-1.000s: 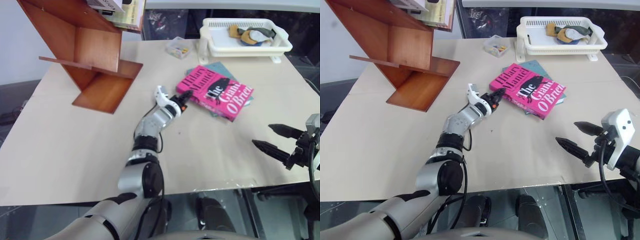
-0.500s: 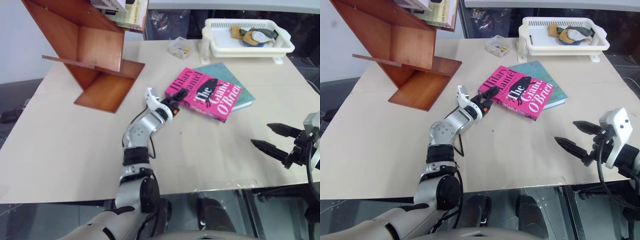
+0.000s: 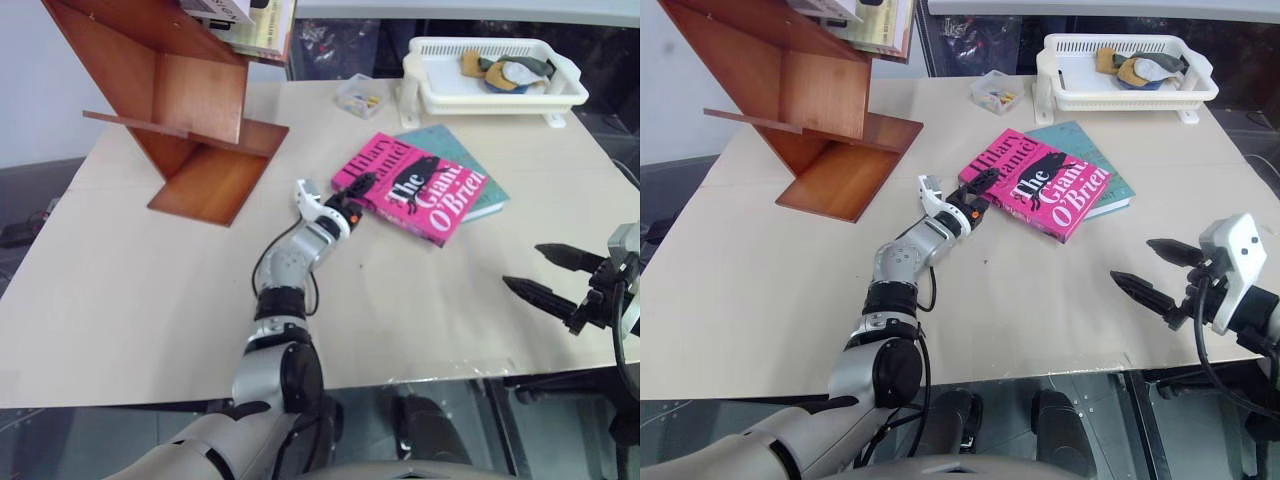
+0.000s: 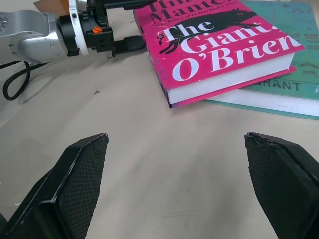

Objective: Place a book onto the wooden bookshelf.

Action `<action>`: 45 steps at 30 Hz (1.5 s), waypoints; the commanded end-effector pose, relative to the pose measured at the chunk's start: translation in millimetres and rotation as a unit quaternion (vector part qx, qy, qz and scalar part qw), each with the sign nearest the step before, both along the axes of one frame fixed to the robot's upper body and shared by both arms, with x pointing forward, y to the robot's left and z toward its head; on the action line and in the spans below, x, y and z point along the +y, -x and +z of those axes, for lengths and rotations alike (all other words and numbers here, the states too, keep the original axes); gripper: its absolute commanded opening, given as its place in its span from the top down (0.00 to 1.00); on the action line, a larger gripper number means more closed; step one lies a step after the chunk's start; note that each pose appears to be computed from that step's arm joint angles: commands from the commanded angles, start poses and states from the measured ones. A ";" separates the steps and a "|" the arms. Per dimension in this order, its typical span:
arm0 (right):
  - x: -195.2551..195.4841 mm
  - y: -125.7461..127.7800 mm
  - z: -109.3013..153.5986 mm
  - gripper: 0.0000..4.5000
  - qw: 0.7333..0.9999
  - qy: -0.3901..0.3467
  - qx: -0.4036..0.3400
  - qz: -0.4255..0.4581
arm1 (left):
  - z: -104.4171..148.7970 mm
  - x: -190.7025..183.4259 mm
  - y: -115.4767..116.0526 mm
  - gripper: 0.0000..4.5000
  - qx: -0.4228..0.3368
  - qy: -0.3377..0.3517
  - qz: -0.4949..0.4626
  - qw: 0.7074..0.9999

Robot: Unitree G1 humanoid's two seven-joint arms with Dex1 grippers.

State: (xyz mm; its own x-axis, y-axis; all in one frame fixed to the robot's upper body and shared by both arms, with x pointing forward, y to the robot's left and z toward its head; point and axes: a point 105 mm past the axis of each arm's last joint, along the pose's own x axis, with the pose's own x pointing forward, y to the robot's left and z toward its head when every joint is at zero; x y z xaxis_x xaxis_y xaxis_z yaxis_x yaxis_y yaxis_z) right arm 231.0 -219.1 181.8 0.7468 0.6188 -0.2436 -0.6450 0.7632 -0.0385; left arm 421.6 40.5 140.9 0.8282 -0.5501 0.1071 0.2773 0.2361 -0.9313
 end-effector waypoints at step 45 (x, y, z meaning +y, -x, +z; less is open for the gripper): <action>70.2 -136.2 -32.9 0.00 0.971 0.113 0.010 0.209 | 19.6 -21.5 2.5 0.05 -0.034 0.074 -0.019 0.996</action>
State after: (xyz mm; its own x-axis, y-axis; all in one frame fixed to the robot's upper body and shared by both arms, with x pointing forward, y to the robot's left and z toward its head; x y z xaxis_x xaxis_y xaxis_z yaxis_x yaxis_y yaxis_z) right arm 370.8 -141.4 158.7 0.4553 0.8121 -0.3649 -0.8903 0.4174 -0.1821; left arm 422.2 32.5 144.5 0.8150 -0.5503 0.1815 0.3030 0.1377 -0.9430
